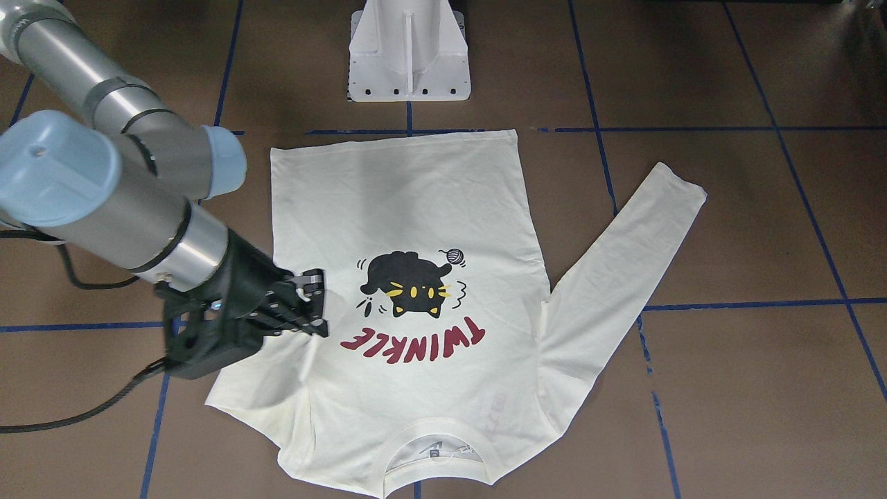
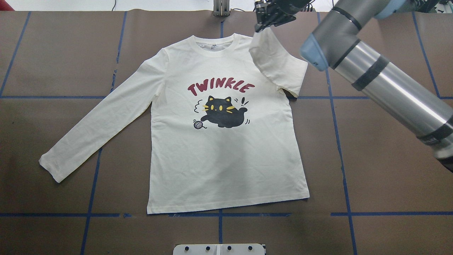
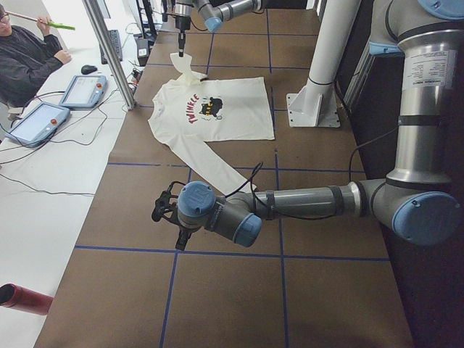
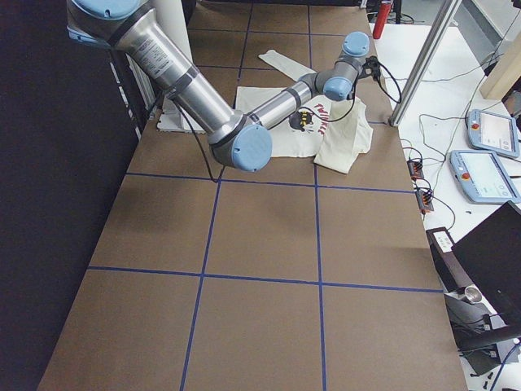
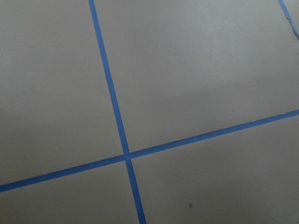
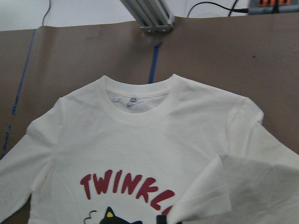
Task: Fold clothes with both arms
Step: 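Carry the grasped sleeve across the shirt front with the right gripper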
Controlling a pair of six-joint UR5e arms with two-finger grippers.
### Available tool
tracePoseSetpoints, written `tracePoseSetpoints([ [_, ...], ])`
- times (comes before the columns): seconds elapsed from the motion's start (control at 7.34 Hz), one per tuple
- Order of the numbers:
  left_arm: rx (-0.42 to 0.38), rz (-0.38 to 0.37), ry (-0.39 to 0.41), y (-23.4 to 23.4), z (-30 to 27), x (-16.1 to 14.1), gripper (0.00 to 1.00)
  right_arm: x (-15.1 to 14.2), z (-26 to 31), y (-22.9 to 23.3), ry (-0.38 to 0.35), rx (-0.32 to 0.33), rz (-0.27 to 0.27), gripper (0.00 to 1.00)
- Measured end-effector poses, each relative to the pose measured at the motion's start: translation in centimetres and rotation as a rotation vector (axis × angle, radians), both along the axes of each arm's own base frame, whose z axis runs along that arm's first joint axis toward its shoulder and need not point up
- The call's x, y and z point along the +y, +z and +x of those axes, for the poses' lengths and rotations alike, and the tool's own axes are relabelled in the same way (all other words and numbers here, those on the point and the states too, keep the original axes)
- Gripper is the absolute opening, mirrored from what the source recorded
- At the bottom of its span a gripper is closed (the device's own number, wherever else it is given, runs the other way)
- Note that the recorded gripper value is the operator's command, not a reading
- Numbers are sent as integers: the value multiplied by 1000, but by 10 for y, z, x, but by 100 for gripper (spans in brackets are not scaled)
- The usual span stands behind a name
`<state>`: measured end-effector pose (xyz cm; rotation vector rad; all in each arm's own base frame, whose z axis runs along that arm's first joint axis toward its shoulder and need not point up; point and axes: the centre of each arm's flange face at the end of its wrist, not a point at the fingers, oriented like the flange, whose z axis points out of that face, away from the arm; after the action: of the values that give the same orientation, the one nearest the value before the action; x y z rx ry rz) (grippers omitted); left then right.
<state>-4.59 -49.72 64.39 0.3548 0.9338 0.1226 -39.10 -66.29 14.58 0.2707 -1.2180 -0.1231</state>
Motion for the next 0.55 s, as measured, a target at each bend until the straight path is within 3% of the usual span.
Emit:
tracePoseSetpoints([
  [0.27,0,-5,1,2,0,1,100,57,-99,-62,-29,-21,106,0],
  [0.55,0,-10,1,6,0,2,100,116,-185,-67,-15,-43,197,0],
])
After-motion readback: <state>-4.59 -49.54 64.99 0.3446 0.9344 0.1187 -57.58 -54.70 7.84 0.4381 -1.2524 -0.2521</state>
